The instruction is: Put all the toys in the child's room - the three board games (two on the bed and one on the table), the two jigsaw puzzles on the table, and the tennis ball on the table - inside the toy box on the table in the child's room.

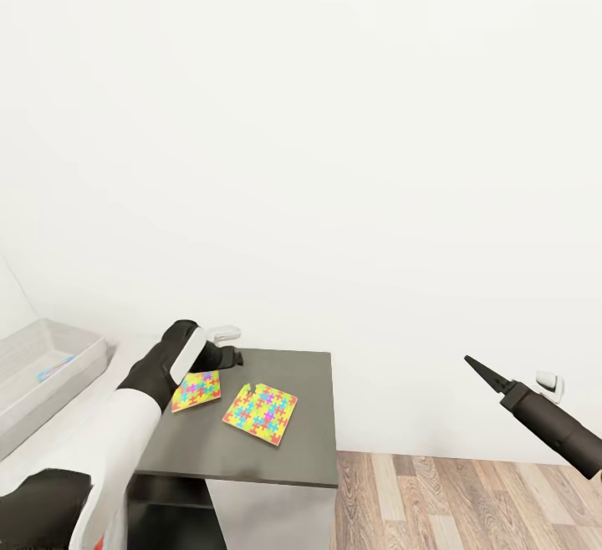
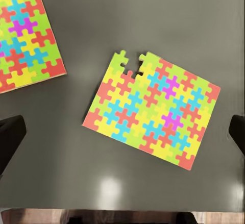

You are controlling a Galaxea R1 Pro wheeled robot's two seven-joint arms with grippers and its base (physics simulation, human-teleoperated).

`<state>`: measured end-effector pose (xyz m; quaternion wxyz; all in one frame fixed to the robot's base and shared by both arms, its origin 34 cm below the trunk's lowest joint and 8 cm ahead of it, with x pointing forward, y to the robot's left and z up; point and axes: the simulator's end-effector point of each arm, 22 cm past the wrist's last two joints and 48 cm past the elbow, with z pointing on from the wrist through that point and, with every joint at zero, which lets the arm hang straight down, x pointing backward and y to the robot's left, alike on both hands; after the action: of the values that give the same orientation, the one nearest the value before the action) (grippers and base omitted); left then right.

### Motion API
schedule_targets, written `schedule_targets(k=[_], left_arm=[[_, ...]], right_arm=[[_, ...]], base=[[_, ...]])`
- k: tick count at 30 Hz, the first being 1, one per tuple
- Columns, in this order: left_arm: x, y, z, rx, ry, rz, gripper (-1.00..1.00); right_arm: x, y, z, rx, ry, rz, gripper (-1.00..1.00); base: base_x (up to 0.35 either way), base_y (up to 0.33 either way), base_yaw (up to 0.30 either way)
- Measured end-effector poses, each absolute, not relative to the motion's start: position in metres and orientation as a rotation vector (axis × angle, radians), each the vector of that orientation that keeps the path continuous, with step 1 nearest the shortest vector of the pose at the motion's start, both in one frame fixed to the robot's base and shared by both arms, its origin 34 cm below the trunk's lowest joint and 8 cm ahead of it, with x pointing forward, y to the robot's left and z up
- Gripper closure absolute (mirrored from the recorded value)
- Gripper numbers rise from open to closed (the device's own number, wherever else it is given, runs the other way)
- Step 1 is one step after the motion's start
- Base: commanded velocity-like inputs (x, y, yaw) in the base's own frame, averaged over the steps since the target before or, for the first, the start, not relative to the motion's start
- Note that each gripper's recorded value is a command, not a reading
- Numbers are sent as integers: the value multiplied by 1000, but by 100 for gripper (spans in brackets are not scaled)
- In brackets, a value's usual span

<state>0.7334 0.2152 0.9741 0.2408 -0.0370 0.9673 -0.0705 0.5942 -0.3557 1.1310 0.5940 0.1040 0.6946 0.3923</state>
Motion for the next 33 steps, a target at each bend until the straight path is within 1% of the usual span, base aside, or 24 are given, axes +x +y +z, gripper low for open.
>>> schedule_targets(k=[6,16,25,33], left_arm=[[741,212,971,-114,2614,-235,-100],[742,211,971,-109,2608,-231,-100],[742,209,971,-106,2608,-232,-100],[742,208,971,-103,2608,-231,-100]], right_arm=[[594,-354,1131,237,1615,913,-100],[595,-350,1131,228,1617,918,-100],[595,-350,1132,227,1617,918,-100],[595,-349,1132,224,1618,920,-100]], base=[[0,0,0],[6,-6,0],[150,-126,0],[122,40,0]])
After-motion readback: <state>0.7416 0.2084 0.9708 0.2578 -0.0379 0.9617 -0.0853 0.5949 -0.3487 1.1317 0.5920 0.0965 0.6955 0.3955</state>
